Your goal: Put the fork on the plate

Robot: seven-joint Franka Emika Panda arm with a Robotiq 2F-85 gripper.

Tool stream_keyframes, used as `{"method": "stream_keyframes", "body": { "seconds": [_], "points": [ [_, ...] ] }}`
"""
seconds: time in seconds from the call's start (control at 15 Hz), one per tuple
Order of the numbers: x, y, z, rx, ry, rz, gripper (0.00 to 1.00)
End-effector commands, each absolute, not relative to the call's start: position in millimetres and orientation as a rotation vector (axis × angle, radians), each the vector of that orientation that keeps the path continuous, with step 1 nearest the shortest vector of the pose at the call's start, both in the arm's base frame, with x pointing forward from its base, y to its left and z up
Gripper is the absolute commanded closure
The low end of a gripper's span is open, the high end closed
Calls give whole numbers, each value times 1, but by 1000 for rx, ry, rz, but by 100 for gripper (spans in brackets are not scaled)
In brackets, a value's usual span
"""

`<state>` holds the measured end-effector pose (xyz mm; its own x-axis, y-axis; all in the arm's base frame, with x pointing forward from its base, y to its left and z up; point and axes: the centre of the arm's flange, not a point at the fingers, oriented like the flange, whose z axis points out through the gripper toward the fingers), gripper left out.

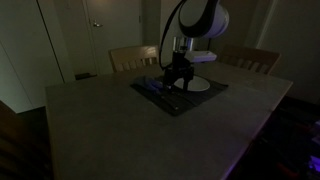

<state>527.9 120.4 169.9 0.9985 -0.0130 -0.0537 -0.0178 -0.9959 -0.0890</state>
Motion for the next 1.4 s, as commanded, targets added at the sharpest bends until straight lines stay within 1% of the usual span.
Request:
{"method": "stream_keyframes", "body": {
  "seconds": [0.0, 0.33, 0.87, 0.93, 1.0, 1.07, 1.13, 1.2, 1.27, 1.33],
  "points": [
    [535, 118, 152, -3018, 34, 98, 0],
    [536, 111, 135, -2970, 42, 129, 0],
    [542, 98, 137, -2965, 63, 113, 0],
    [542, 97, 138, -2965, 66, 111, 9],
    [542, 95, 138, -2964, 70, 108, 13],
    [543, 95, 138, -2964, 74, 105, 20],
    [543, 94, 139, -2963, 77, 103, 24],
    [543, 93, 139, -2963, 80, 100, 32],
    [543, 92, 140, -2962, 84, 98, 45],
    [543, 90, 140, -2963, 90, 94, 48]
  ]
}}
